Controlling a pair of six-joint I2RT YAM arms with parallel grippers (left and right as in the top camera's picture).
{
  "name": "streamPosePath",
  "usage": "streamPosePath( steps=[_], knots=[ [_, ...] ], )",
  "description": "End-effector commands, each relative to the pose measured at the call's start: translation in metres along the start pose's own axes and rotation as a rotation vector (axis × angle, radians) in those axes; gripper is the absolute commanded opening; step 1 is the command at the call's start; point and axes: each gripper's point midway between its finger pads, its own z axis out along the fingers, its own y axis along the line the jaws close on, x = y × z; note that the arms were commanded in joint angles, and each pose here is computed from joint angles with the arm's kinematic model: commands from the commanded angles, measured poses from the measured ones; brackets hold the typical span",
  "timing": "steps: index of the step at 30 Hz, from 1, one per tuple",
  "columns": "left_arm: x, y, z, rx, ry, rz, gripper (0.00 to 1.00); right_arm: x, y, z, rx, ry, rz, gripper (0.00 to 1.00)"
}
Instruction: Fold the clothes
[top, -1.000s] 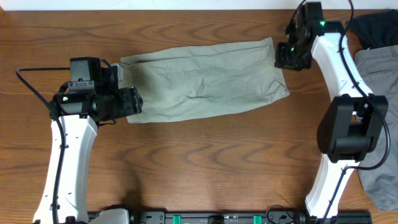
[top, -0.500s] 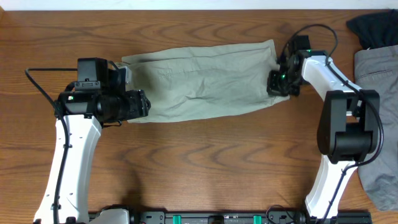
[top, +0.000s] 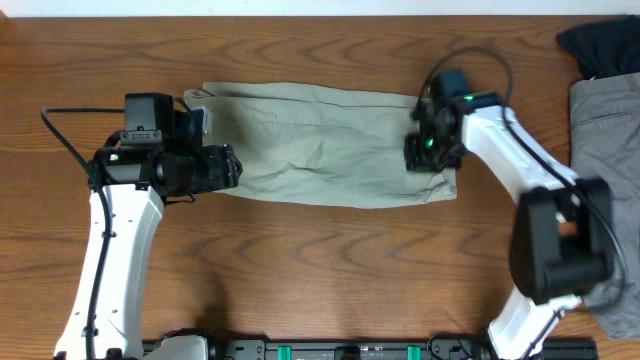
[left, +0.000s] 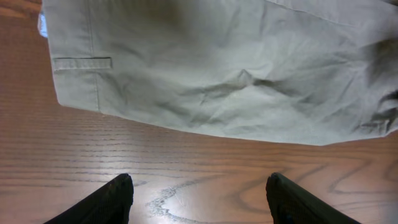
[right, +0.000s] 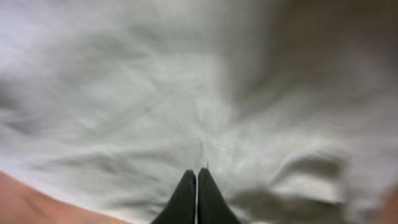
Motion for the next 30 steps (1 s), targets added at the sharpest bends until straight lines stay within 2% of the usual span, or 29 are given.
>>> streamPosePath(
  steps=[1,9,17,25,30],
  knots=[
    [-0.003,0.005,-0.001,-0.037,-0.008,0.02,0.71,-0.036,-0.013,-0.03,0.035,-0.177,0.034,0.1],
    [0.004,0.012,0.022,-0.047,0.072,0.01,0.71,-0.088,-0.041,-0.017,0.005,-0.334,0.089,0.45],
    [0.014,0.027,0.063,-0.059,0.198,-0.012,0.71,-0.111,-0.066,0.003,-0.035,-0.39,0.119,0.48],
    [0.02,0.039,0.101,-0.066,0.28,-0.033,0.7,-0.104,-0.058,0.018,-0.09,-0.344,0.071,0.48],
    [0.015,0.045,0.12,-0.066,0.275,-0.031,0.71,-0.104,-0.057,0.023,-0.083,-0.34,0.059,0.48]
  ],
)
